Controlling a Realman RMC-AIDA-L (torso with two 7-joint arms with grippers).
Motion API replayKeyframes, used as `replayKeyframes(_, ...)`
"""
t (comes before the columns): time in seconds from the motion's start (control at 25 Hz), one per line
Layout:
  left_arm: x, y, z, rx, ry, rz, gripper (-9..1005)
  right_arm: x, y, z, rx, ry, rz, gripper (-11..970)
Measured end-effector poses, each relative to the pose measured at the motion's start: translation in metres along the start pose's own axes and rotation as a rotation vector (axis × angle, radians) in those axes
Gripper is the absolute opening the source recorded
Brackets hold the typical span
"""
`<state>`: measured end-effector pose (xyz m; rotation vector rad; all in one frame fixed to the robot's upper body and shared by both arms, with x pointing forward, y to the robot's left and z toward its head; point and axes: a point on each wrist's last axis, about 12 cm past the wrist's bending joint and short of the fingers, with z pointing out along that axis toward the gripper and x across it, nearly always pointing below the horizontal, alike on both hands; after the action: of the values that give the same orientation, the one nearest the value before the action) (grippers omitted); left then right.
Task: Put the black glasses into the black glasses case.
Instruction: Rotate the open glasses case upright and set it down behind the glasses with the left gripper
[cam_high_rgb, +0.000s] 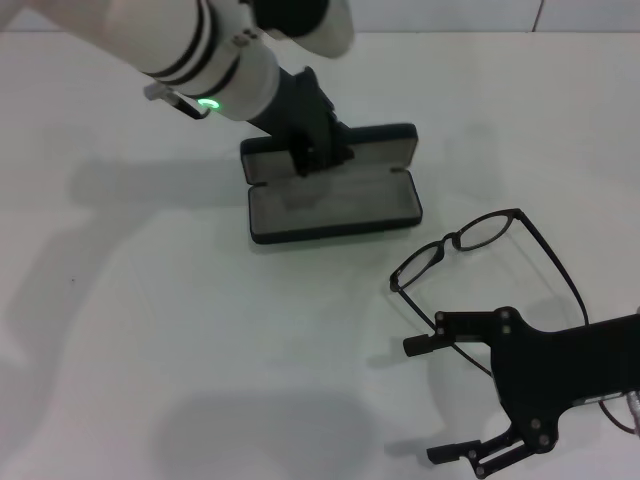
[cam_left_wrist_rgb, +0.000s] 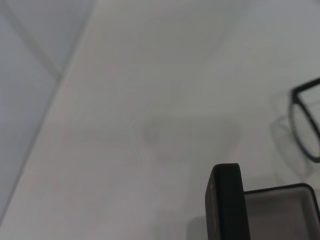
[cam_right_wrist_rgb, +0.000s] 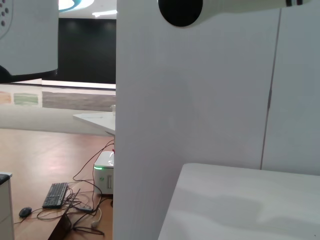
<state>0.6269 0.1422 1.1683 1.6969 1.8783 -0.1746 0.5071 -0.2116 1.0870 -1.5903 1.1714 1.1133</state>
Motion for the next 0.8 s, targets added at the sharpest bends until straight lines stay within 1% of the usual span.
replayKeyframes(0.16, -0.009, -0.003, 0.012, 0.024, 0.018, 0.086, 206, 0.002, 0.002, 0.000, 0.014, -0.006, 0.008, 828)
replayKeyframes(0.24, -0.014, -0.004, 0.018, 0.006, 0.020, 0.116, 206, 0.003, 0.003, -0.003, 0.025, -0.006, 0.013, 825)
replayKeyframes(0.4, -0.016, -0.004, 0.018, -0.010, 0.003, 0.102, 210, 0.005, 0.002, -0.005, 0.048, 0.009, 0.023, 819)
replayKeyframes(0.44, -0.016, -0.003, 0.017, -0.010, -0.011, 0.082, 215, 0.005, 0.001, -0.006, 0.057, 0.013, 0.023, 817)
replayKeyframes(0.6, -0.013, 0.001, 0.014, -0.011, -0.059, 0.016, 356, 0.005, -0.007, -0.007, 0.102, 0.028, 0.044, 811)
replayKeyframes(0.68, -0.010, -0.001, 0.013, -0.005, -0.096, -0.025, 426, 0.003, -0.012, -0.007, 0.110, 0.034, 0.054, 807)
replayKeyframes(0.72, -0.010, -0.001, 0.013, -0.005, -0.096, -0.025, 468, 0.001, -0.015, -0.009, 0.122, 0.035, 0.052, 806)
replayKeyframes(0.76, -0.008, -0.002, 0.011, -0.005, -0.122, -0.049, 511, -0.001, -0.017, -0.011, 0.135, 0.035, 0.048, 804)
replayKeyframes(0.8, -0.002, -0.005, 0.002, -0.015, -0.239, -0.130, 553, -0.004, -0.022, -0.014, 0.163, 0.033, 0.038, 802)
